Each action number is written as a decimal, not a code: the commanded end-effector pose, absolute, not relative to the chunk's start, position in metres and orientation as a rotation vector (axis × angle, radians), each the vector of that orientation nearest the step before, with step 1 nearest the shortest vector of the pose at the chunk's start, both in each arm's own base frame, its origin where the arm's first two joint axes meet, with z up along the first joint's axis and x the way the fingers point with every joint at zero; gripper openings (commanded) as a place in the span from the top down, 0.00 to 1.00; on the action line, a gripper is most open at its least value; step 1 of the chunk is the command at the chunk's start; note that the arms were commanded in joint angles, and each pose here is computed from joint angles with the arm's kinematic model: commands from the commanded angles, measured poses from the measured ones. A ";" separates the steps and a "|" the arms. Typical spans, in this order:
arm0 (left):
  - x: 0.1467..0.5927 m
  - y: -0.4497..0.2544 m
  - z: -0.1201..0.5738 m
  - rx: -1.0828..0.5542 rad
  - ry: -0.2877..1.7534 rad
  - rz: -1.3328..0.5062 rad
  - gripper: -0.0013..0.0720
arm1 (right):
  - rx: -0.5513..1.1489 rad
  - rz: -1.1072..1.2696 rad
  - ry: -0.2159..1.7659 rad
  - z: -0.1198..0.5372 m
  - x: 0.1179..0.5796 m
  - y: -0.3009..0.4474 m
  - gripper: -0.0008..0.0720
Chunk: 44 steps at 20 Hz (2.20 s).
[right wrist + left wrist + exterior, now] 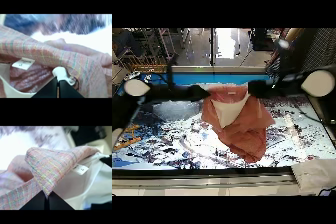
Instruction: Fold the clothes and pants, and hang the long-sleeved shirts on hangers.
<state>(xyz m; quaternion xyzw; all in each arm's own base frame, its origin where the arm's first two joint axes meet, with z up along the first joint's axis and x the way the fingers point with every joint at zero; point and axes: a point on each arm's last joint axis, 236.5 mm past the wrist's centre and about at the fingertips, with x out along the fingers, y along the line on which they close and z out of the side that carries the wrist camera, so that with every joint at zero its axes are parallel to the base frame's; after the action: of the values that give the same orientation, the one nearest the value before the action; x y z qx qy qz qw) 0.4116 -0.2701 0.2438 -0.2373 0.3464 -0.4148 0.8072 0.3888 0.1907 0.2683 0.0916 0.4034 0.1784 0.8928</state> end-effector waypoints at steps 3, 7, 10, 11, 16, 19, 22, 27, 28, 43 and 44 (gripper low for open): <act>0.364 -0.224 0.356 -0.538 0.476 -0.893 0.97 | 0.213 0.711 0.763 0.324 0.368 0.258 0.96; 0.347 -0.208 0.312 -0.398 0.637 -0.756 0.97 | 0.061 0.712 0.976 0.253 0.345 0.265 0.96; 0.347 -0.199 0.225 -0.330 0.851 -0.615 0.97 | -0.017 0.653 1.029 0.231 0.343 0.256 0.96; 0.346 -0.197 0.197 -0.332 0.911 -0.589 0.95 | -0.022 0.647 1.041 0.227 0.343 0.254 0.96; 0.356 -0.147 0.141 -0.308 1.015 -0.464 0.00 | -0.066 0.616 1.195 0.174 0.343 0.252 0.96; 0.349 -0.025 0.114 -0.223 1.114 -0.160 0.00 | -0.115 0.630 1.262 0.141 0.344 0.252 0.96; 0.311 0.167 0.103 -0.130 1.141 0.421 0.00 | -0.132 0.640 1.266 0.125 0.351 0.255 0.96; 0.257 0.324 0.090 -0.403 0.939 0.813 0.10 | -0.102 0.642 1.156 0.133 0.375 0.267 0.96; 0.249 0.340 0.075 -0.448 0.945 0.845 0.10 | -0.097 0.642 1.140 0.134 0.378 0.269 0.96; 0.271 0.333 -0.048 -0.664 1.148 0.726 0.18 | -0.070 0.631 1.114 0.138 0.385 0.272 0.96; 0.268 0.329 -0.049 -0.672 1.165 0.719 0.28 | -0.070 0.631 1.114 0.138 0.385 0.272 0.96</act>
<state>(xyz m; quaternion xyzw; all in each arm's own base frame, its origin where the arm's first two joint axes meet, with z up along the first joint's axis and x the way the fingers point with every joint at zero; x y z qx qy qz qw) 0.2711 0.3346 -0.0451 -0.2982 0.5163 0.3323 0.7308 0.3846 0.2713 0.1379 -0.0321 0.5199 0.2940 0.8014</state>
